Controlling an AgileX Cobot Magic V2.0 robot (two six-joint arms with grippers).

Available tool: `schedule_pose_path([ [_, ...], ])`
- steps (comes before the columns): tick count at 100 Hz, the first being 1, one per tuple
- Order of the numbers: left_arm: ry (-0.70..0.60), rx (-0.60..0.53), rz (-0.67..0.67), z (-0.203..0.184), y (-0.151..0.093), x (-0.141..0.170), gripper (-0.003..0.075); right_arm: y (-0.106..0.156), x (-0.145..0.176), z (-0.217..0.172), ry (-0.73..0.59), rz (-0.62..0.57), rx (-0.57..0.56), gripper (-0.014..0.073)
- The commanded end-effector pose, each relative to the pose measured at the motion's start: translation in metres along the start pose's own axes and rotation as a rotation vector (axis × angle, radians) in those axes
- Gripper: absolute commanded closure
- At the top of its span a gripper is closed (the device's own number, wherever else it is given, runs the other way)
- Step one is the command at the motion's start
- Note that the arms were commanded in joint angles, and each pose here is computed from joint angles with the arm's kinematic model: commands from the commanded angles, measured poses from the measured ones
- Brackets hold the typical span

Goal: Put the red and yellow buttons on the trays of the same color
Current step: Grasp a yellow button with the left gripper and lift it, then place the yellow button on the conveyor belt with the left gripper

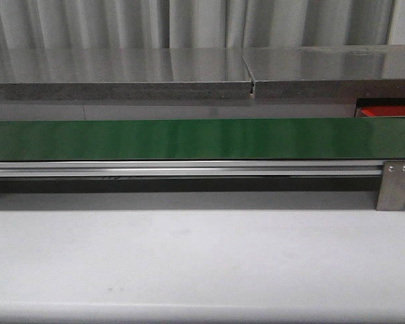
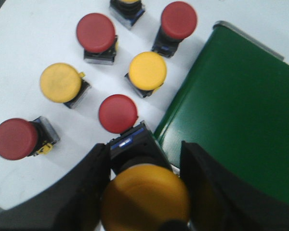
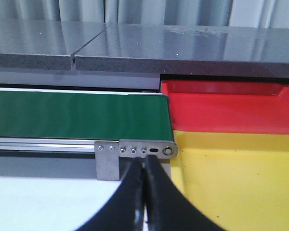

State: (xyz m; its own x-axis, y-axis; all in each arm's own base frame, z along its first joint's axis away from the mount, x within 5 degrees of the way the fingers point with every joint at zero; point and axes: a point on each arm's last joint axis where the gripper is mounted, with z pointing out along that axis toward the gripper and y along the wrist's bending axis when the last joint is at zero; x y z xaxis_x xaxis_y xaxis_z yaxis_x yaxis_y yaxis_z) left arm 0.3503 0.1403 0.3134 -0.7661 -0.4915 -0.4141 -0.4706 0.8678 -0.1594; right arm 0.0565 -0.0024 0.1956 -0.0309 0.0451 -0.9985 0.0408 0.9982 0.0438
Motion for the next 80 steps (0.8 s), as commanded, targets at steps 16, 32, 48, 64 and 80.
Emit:
schedule_pose_path([
  [16, -0.052, 0.073, 0.068, -0.001, -0.039, -0.019, 0.0531, 0.001, -0.015, -0.003, -0.112, -0.009, -0.010, 0.0711],
  [32, -0.017, 0.090, 0.109, 0.016, -0.059, -0.024, 0.0531, 0.001, -0.015, -0.003, -0.112, -0.009, -0.010, 0.0711],
  [48, 0.009, 0.091, 0.113, 0.031, -0.065, -0.026, 0.0531, 0.001, -0.015, -0.003, -0.112, -0.009, -0.010, 0.0711],
  [64, 0.048, 0.085, 0.115, 0.040, -0.065, -0.023, 0.0526, 0.001, -0.015, -0.003, -0.112, -0.009, -0.010, 0.0711],
  [80, 0.043, 0.082, 0.143, 0.041, -0.065, -0.024, 0.0333, 0.001, -0.015, -0.003, -0.112, -0.009, -0.010, 0.0711],
])
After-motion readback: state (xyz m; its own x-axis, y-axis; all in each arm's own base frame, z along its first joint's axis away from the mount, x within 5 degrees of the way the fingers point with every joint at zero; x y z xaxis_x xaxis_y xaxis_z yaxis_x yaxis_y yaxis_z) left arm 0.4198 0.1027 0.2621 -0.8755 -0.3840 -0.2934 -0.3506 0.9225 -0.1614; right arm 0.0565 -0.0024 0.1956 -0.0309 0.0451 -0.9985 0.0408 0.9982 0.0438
